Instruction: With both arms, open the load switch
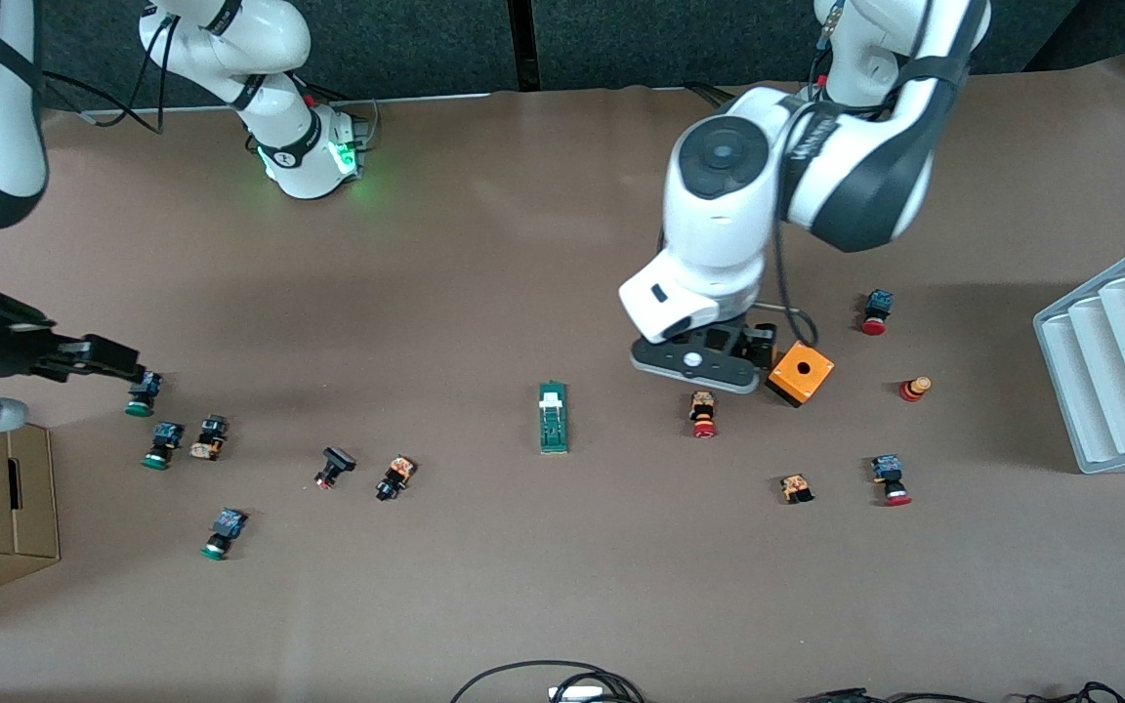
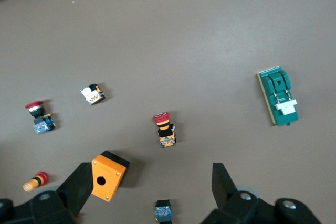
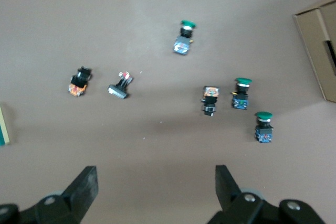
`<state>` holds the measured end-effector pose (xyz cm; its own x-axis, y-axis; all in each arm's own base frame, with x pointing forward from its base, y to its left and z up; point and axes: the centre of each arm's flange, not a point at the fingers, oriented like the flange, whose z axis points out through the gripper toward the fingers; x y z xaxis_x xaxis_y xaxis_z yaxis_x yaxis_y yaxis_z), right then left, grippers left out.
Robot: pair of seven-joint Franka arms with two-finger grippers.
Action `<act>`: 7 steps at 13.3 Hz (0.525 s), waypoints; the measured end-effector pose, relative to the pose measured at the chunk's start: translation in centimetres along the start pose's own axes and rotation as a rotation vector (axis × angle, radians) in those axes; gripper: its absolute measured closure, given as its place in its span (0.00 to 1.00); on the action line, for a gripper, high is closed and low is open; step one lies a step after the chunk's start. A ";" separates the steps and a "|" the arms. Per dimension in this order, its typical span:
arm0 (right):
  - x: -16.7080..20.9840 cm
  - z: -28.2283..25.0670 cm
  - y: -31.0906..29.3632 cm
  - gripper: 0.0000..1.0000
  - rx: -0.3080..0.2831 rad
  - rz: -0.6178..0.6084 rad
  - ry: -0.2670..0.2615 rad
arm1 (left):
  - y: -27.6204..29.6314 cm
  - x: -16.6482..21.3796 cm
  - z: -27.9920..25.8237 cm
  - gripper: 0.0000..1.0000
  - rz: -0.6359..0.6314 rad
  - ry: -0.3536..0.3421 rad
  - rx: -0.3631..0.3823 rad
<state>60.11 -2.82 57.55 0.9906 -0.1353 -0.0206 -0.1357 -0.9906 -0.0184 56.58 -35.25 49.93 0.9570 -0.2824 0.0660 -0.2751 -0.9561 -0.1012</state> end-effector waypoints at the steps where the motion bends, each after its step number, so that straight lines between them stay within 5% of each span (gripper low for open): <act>1: -0.1 -0.7 0.5 0.00 0.001 0.014 0.009 | -1.6 0.4 -0.1 0.00 -0.021 -0.002 -0.012; 7: -2.7 -0.7 0.1 0.00 0.001 0.007 -0.002 | -12.6 1.3 -1.8 0.00 -0.085 -0.007 -0.010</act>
<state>57.46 -2.59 58.30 0.9895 -0.1425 -0.0225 -0.1429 -0.9895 -0.0192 61.10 -23.71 53.11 0.9776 -0.1995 0.0674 -0.1935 -0.9773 -0.0857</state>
